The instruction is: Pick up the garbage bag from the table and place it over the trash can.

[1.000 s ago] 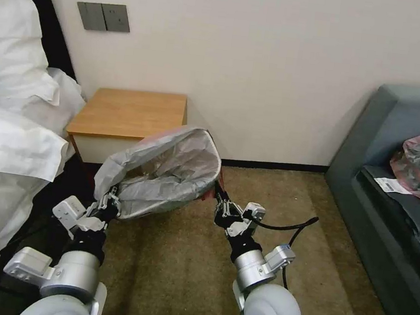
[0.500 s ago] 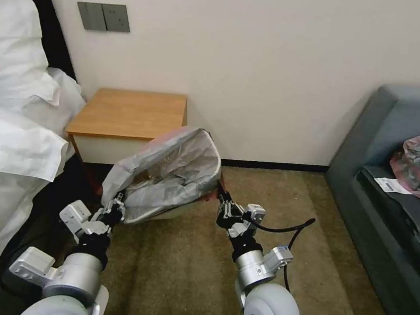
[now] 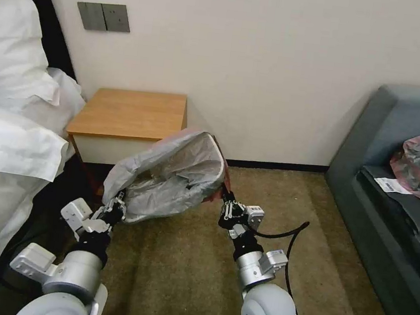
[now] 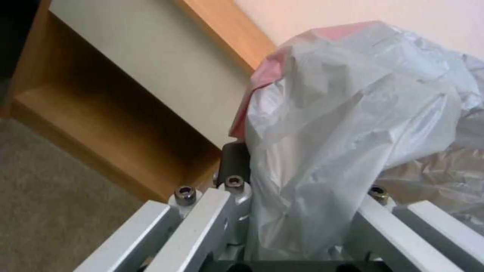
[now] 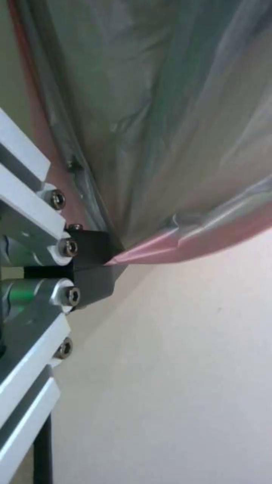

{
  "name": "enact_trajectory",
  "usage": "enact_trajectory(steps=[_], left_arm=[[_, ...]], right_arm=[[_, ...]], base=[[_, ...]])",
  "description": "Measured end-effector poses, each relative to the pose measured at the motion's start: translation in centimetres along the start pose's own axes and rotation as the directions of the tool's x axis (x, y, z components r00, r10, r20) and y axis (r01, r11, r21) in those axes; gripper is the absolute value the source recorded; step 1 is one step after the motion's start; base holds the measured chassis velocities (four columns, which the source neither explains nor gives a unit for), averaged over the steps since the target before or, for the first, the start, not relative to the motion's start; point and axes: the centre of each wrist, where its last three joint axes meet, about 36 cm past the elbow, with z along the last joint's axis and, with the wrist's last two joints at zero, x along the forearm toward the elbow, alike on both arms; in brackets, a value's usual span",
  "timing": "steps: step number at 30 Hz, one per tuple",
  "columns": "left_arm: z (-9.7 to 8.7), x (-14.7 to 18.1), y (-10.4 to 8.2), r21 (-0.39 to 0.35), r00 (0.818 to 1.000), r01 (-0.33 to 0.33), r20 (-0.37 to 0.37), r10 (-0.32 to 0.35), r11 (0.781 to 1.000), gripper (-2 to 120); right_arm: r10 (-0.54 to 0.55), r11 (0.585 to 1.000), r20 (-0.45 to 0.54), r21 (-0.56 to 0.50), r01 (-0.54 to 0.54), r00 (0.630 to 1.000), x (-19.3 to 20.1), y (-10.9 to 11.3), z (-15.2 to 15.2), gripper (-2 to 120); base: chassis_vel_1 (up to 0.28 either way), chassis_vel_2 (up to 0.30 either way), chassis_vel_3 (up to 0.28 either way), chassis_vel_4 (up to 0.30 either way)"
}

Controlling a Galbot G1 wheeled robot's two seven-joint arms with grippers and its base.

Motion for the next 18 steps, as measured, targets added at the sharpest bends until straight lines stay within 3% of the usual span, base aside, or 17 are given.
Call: enact_trajectory(steps=[9,12,18], left_arm=[[0.2,0.0,-0.1,0.0,1.0,0.004,-0.003,-0.004,1.0,8],[0.3,0.1,0.0,0.002,1.0,0.008,-0.009,-0.008,1.0,8],[0.4,0.2,0.0,0.007,1.0,0.013,-0.02,-0.013,1.0,8]], right_arm=[[0.023,0.993,0.018,0.115,-0.025,1.0,-0.2,0.0,0.8,0],[0.022,0.98,0.035,0.198,-0.028,0.999,-0.3,-0.4,1.7,0],[0.029,0.968,0.049,0.249,-0.04,0.998,-0.6,-0.5,2.5,0]], base=[[0.0,0.0,0.0,0.0],[0.0,0.0,0.0,0.0],[0.0,0.0,0.0,0.0]])
